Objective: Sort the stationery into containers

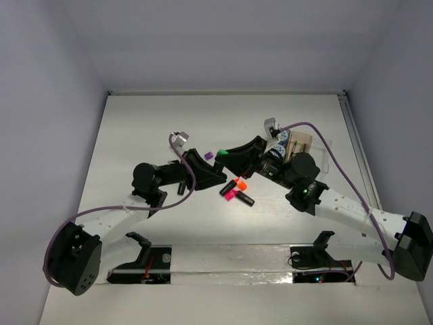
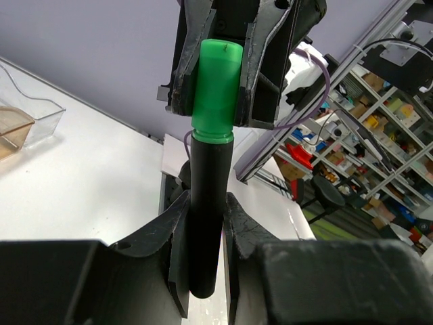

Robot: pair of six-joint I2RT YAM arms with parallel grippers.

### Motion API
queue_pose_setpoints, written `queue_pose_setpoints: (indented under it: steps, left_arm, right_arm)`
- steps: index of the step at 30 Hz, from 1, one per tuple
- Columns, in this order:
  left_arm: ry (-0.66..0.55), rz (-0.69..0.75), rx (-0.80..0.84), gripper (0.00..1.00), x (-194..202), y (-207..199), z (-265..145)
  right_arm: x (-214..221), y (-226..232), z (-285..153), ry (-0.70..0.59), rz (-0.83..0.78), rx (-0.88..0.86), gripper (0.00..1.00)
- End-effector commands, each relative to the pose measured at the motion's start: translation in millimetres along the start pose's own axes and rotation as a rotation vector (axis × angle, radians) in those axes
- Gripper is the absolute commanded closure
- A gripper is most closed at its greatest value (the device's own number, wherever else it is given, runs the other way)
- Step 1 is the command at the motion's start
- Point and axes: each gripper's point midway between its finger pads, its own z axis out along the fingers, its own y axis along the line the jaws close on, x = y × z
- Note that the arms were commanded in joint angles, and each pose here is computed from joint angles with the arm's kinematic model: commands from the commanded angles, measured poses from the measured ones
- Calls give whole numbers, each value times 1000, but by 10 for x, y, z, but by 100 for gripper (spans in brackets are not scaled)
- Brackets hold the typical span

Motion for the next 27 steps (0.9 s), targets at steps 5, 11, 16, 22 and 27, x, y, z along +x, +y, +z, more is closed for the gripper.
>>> queue_pose_setpoints:
  steps: [5,11,16,22,27]
  left_arm:
    - [-448,436,256,100,-1194,-956,-9]
    - [-447,465,271,100,-1284,-1026,14]
    - [-449,467,261,100,-1316,-1011,12]
    - [-447,464,268,100,-1356,-1016,40]
    - [-447,450,282,100,-1364,-1011,51]
  right_arm:
    - [1391,241,-390,478,131,-119,100]
    - [1599,196,-502,528,141,-97,100]
    - [1700,177,-671,593,126,-89,100]
    - [1932,145,-840,683,173,-86,100]
    - [2034,170,-838,701,204,-108,100]
